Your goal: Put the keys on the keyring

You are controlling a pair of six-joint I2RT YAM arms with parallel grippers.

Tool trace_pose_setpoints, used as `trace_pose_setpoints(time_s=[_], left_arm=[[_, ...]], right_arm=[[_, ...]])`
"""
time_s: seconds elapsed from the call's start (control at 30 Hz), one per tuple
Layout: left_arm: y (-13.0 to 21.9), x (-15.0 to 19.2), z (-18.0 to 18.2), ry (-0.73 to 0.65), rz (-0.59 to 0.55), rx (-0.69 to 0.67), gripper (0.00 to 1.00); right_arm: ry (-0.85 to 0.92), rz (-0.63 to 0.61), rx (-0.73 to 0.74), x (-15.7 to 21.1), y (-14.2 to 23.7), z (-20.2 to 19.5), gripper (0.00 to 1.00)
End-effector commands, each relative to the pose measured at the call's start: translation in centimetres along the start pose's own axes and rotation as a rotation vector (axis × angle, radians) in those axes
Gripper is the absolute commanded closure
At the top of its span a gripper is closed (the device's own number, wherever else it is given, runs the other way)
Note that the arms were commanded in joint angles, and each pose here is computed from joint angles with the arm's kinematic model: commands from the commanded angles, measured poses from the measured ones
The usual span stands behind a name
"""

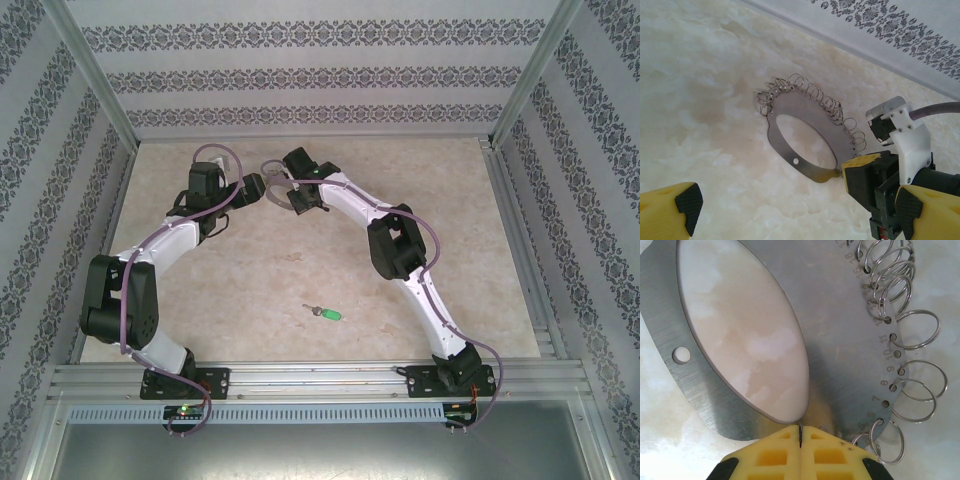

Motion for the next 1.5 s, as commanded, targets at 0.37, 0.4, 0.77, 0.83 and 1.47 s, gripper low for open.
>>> trace_pose_setpoints(time_s=[0.37, 0.4, 0.77, 0.83, 1.47], left_arm=[[3.7, -0.7, -0.1, 0.100, -0.123, -0.023, 0.00], [3.8, -0.4, 0.1, 0.112, -0.122, -0.032, 0.00], [5.6, 0.3, -0.5, 0.188, -0.205, 0.057, 0.00], [5.9, 0.0, -1.3, 0.145, -0.206, 0.101, 0.00], [9.6, 1.4, -9.6, -0.118, -0.140, 0.353, 0.00]], right_arm=[[-0.071, -0.053, -0.107, 3.7, 4.3, -0.9, 1.00], [-0.078, -0.061, -0.117, 4.1, 4.6, -1.0, 1.00], [-0.126, -0.156, -0.186, 7.8, 9.3, -2.1, 1.00], [-0.128, -0.182, -0.203, 8.0, 10.3, -2.2, 1.00], [-0.050, -0.414, -0.444, 8.8, 19.8, -2.5, 1.00]])
Point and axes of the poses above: each hand's point on the last joint's axis, 136 mm out from that joint toward the fingers, its own y axis back along the fingers, its own z axis along the line the jaws close on, x = y × z, the point moved 5 cm from there along y, back along the fingers, and after that the axes turned 13 degrees about -y, right-handed, at the moved point
